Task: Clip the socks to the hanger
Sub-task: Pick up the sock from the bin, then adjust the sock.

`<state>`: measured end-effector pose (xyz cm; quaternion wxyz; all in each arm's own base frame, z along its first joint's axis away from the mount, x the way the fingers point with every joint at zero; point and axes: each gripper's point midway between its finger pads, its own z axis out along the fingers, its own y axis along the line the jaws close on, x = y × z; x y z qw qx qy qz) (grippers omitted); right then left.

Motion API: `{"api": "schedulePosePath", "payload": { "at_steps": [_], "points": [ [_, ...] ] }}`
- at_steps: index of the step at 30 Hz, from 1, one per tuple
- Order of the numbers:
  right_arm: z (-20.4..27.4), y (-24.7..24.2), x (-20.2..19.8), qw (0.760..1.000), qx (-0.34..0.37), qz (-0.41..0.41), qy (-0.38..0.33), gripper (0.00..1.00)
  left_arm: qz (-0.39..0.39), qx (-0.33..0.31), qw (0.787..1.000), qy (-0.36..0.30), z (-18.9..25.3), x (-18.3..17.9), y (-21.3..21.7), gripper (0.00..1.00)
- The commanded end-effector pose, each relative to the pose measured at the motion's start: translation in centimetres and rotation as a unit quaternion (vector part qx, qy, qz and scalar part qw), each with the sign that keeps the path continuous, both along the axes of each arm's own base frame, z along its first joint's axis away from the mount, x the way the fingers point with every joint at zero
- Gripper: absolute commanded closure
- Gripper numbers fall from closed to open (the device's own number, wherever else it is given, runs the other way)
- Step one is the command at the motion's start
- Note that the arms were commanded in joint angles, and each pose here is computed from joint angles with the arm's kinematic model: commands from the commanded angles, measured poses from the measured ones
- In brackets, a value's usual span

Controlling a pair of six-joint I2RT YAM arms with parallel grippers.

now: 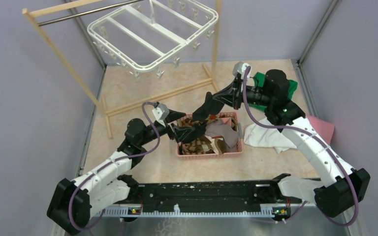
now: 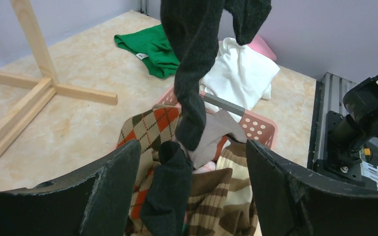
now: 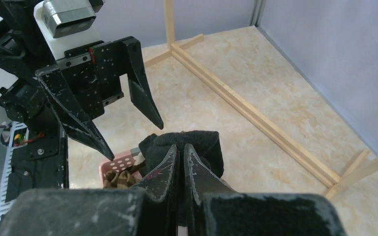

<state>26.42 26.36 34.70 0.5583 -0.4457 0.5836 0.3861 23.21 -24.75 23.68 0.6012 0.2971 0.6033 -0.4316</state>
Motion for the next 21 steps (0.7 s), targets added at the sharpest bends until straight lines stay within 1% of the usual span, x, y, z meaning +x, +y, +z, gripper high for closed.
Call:
{"api": "schedulePosePath", "payload": {
  "at_steps": [1, 4, 6, 7, 8, 10, 12, 13, 16, 17, 19, 21],
  "points": [
    [1.8, 0.1, -1.0, 0.999, 0.026, 0.013, -0.018, 1.00, -0.018, 0.009, 0.996, -0.087, 2.9, 0.5, -1.7, 0.17],
    [1.6, 0.1, -1.1, 0.999, 0.026, 0.015, -0.014, 1.00, -0.023, 0.012, 0.995, -0.099, 2.9, 0.9, -2.6, 0.20],
    [1.7, 0.1, -1.2, 0.999, 0.026, 0.015, -0.014, 1.00, -0.027, 0.014, 0.995, -0.099, 2.8, 1.2, -3.1, 0.27],
    [1.6, 0.1, -1.2, 0.999, 0.026, 0.016, -0.013, 1.00, -0.031, 0.018, 0.995, -0.097, 2.6, 1.4, -3.3, 0.32],
    [1.7, 0.1, -1.2, 0.999, 0.025, 0.016, -0.014, 1.00, -0.034, 0.022, 0.995, -0.093, 2.4, 1.6, -3.6, 0.42],
    [1.5, 0.0, -1.3, 1.000, 0.022, 0.016, -0.013, 1.00, -0.035, 0.032, 0.995, -0.085, 2.1, 2.0, -3.8, 0.70],
    [1.4, -0.1, -1.4, 1.000, 0.016, 0.016, -0.014, 1.00, -0.030, 0.040, 0.995, -0.085, 2.1, 2.2, -3.8, 0.93],
    [1.2, -0.1, -1.5, 1.000, 0.012, 0.018, -0.016, 1.00, -0.022, 0.043, 0.995, -0.090, 2.3, 2.3, -3.5, 1.00],
    [0.3, -0.5, -2.1, 0.999, -0.013, 0.025, -0.023, 1.00, 0.004, 0.062, 0.991, -0.119, 3.1, 2.6, -2.5, 1.00],
    [-0.2, -0.8, -2.4, 0.999, -0.028, 0.032, -0.035, 1.00, 0.014, 0.073, 0.989, -0.129, 3.4, 2.6, -2.0, 1.00],
    [-1.4, -1.4, -3.4, 0.995, -0.059, 0.050, -0.058, 1.00, 0.036, 0.110, 0.982, -0.146, 4.0, 2.7, -0.9, 1.00],
    [-3.1, -2.0, -4.7, 0.992, -0.085, 0.070, -0.068, 1.00, 0.057, 0.151, 0.971, -0.178, 5.0, 2.8, 0.3, 1.00]
  ]
}}
